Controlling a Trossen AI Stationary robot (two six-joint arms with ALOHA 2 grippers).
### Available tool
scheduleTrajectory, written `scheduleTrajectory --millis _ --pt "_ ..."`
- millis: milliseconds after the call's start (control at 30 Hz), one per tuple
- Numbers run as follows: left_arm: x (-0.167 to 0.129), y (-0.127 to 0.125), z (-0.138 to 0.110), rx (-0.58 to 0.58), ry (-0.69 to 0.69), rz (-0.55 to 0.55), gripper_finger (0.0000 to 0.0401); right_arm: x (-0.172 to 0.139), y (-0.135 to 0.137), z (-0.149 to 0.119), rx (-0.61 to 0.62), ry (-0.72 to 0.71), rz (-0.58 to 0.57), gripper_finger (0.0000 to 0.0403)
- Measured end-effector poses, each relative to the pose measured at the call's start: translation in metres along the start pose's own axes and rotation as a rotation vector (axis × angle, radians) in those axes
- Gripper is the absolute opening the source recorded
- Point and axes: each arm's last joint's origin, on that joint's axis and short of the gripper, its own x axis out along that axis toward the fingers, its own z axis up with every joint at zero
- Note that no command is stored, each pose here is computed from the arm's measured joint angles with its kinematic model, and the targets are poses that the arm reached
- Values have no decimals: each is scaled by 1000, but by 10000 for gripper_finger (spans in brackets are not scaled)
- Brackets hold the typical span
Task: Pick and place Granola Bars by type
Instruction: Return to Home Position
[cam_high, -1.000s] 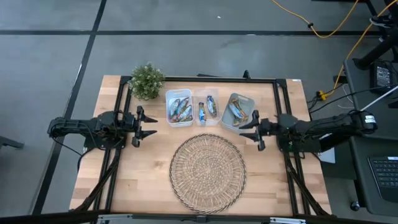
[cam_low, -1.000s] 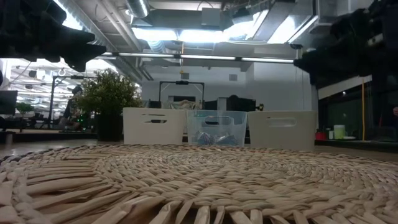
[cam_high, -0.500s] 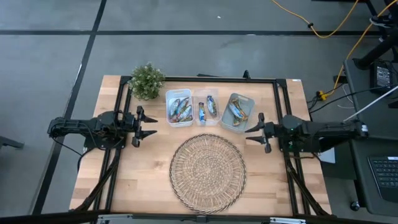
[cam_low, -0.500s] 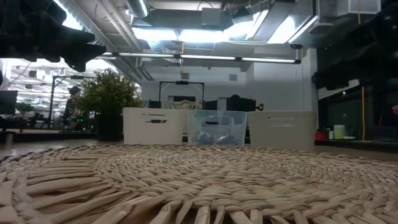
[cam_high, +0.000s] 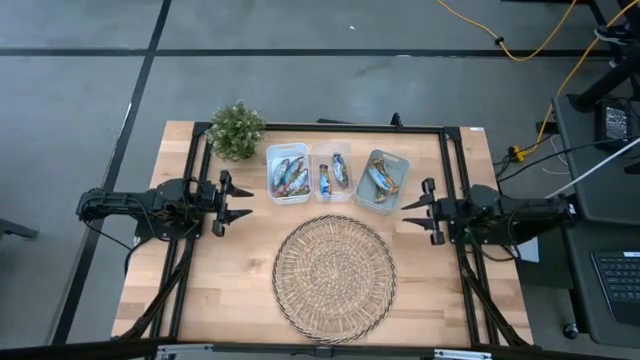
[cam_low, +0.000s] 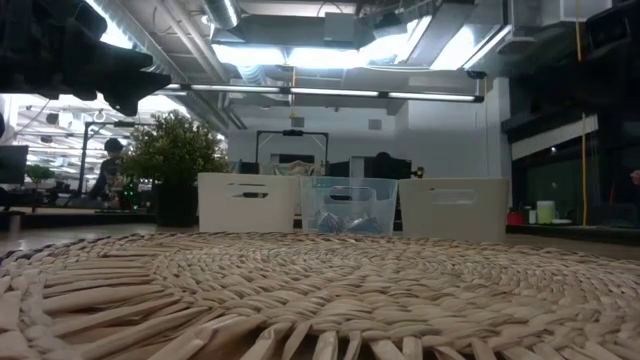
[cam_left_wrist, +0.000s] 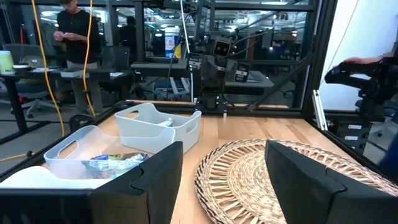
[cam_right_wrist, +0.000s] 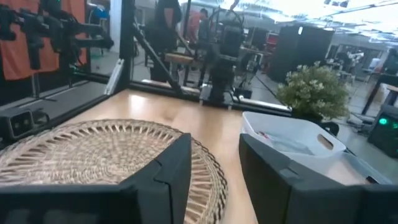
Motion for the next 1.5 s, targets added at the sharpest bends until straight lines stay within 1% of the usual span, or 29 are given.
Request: scheduleTrajectory --millis 133,1500 --pt "0 0 0 0 1 0 219 0 -1 -1 1 13 -43 138" --pt "0 0 0 0 2 1 219 0 -1 -1 4 16 -43 138"
